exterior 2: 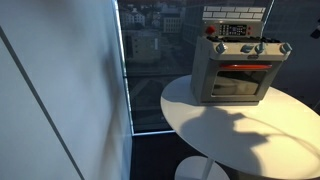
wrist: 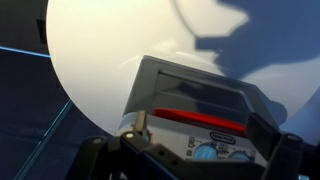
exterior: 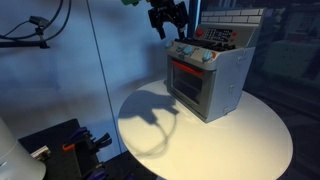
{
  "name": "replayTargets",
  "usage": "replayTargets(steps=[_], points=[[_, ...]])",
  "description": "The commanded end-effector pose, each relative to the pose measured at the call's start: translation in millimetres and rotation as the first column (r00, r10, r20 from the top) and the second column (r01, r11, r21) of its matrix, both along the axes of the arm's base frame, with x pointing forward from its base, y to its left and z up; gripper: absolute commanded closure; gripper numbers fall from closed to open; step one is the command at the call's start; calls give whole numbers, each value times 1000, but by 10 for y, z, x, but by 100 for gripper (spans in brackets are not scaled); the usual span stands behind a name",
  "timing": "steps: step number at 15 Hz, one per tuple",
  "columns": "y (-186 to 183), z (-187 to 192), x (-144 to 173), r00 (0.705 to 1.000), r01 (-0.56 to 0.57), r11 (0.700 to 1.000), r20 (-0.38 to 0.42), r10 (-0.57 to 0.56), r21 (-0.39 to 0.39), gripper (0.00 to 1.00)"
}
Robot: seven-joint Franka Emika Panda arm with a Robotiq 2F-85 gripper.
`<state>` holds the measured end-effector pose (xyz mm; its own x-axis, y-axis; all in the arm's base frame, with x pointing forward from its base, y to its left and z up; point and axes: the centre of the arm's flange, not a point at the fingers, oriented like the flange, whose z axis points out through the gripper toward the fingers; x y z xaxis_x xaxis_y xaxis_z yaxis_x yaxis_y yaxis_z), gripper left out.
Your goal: Turn the far right knob on the stove to the right
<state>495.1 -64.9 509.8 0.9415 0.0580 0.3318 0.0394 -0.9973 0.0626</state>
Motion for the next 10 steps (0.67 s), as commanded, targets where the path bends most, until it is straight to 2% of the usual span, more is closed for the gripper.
replayTargets(steps=[1,6,10], points=[[-46,-8,7,1000,6,1000,7,-6,12,0],[-42,-36,12,1000,5,1000,2,-5,14,0],[-134,3,117,997,52,998,57,-54,48,0]])
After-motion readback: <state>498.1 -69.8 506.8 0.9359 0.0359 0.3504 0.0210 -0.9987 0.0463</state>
